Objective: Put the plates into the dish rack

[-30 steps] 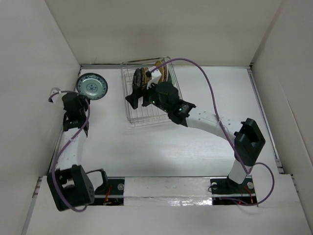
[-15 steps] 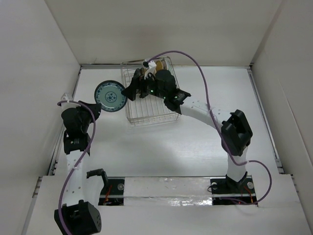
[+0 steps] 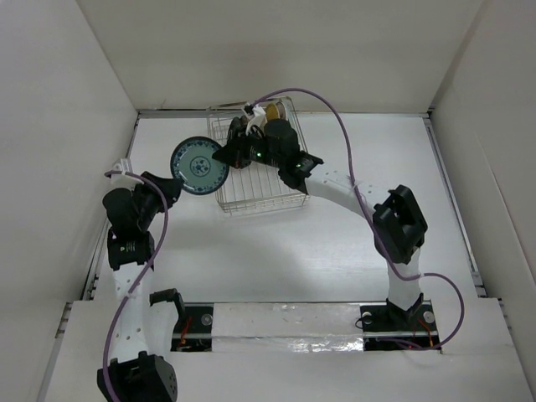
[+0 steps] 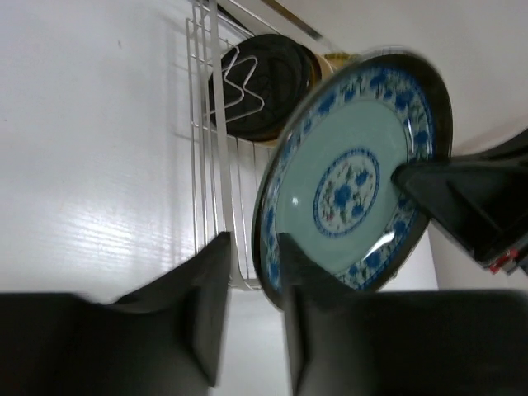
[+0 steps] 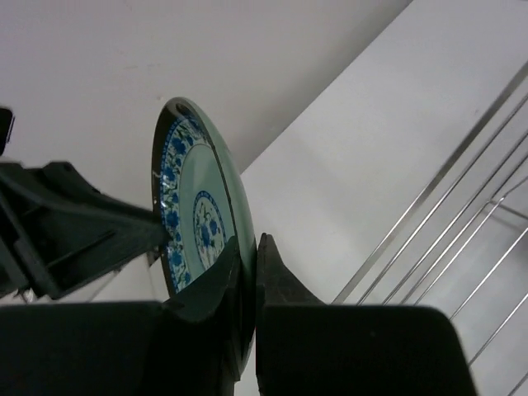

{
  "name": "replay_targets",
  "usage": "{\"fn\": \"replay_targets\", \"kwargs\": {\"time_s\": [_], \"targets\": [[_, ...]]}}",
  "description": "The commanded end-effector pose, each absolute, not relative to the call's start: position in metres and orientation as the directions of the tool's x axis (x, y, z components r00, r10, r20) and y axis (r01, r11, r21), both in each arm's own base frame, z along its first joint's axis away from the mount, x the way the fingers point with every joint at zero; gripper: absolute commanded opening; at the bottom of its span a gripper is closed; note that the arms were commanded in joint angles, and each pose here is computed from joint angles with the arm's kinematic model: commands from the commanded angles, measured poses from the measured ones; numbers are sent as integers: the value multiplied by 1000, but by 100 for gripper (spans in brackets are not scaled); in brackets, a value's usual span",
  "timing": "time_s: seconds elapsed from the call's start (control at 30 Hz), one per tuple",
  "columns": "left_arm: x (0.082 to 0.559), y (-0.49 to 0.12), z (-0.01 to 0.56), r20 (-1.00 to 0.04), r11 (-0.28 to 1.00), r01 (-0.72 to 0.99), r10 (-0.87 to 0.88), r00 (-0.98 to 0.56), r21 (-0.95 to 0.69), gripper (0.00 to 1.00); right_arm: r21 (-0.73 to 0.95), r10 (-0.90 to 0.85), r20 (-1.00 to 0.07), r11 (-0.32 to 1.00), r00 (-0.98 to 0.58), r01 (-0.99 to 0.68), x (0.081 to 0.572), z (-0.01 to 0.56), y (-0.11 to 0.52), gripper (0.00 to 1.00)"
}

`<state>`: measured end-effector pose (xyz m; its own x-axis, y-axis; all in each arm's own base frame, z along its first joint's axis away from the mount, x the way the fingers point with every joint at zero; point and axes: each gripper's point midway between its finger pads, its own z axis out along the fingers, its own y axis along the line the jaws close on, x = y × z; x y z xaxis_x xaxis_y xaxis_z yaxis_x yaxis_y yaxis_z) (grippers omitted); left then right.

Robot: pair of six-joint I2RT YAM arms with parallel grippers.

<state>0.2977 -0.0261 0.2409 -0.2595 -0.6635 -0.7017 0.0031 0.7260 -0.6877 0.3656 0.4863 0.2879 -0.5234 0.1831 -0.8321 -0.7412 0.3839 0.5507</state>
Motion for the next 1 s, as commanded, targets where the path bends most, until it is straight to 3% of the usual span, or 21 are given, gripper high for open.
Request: {"fn": "replay_targets", "kwargs": {"time_s": [0.0, 0.07, 0.27, 0.37, 0.53, 0.97], "targets": [[296, -34, 271, -773, 768, 121, -599, -211, -628, 31, 540, 266, -840, 322, -473, -778, 361, 332, 483, 0], [294, -33, 280, -796, 789, 127, -578, -180, -601, 52, 536, 305, -842, 385, -445, -751, 377, 340, 473, 0], [285, -24, 279, -842, 841, 81, -523, -128, -535, 79, 460, 336, -886, 729, -319, -507, 451, 338, 434, 0], [280, -26, 282, -849, 845, 97, -515, -120, -526, 82, 377, 303, -919, 861, -252, -342, 478, 327, 411, 0], [277, -26, 286, -850, 845, 102, -516, -102, -525, 83, 250, 230, -961, 961, -155, -121, 521, 323, 389, 0], [280, -41, 280, -830, 816, 165, -530, -173, -555, 82, 79, 82, -991, 996, -108, 31, 553, 274, 386, 0]]}}
